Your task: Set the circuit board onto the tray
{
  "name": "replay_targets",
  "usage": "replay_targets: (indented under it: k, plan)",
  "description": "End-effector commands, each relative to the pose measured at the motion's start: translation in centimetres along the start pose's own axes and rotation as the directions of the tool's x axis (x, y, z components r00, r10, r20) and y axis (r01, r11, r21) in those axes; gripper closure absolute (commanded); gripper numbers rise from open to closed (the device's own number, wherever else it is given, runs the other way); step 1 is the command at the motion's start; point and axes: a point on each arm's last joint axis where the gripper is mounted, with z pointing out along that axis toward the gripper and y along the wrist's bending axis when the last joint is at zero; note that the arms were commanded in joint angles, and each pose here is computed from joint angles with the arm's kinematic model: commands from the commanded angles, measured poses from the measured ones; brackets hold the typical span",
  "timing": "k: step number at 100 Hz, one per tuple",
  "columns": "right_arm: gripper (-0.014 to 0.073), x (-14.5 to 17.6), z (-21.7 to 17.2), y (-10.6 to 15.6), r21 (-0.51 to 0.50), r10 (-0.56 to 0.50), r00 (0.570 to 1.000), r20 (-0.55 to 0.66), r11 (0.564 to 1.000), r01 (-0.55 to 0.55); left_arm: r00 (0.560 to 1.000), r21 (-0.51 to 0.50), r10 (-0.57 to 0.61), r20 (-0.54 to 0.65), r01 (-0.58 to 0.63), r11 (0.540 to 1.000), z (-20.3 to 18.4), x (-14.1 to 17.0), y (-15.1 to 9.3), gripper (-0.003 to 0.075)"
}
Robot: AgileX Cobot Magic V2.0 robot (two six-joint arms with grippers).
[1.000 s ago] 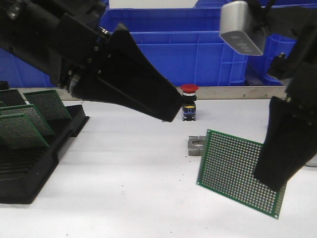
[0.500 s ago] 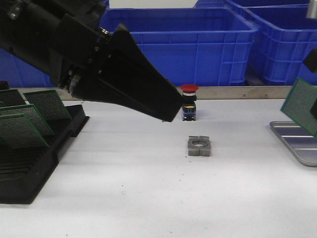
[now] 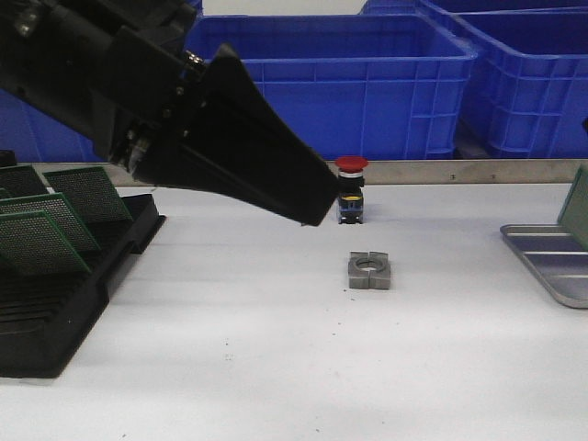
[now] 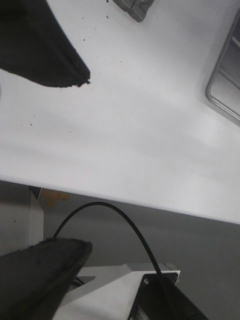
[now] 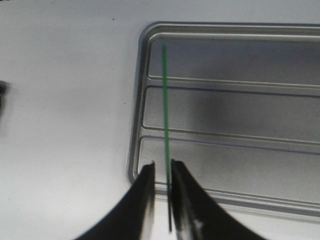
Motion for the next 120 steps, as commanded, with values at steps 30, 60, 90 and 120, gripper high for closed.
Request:
replay_targets:
  k: [30,60,90,120]
  plan:
    - [-0.0016,-2.0,-2.0,-0.2,0.052,-0.031,0.988,0.150,0.998,0.023,0.994,-0.074,0.007,0.105,0.001,0.997,-3.2,-1.7,0.6,0.0151]
    - [-0.0016,-2.1,-2.2,-0.2,0.055,-0.035,0.986,0.160,0.998,0.027,0.980,-0.363,0.152,-0.126,-0.188,0.913,-10.0,0.8,3.5,0.0151]
    - [-0.0016,-2.1,-2.2,-0.2,0.057,-0.035,0.986,0.163,0.998,0.026,0.839,-0.356,0.229,-0.493,-0.435,0.827,-12.0,3.6,5.3,0.0151]
    - [-0.0016,-2.1,-2.2,-0.2,0.057,-0.035,0.986,0.162,0.998,0.026,0.816,-0.405,0.228,-0.531,-0.481,0.778,-11.8,3.9,7.0,0.0153]
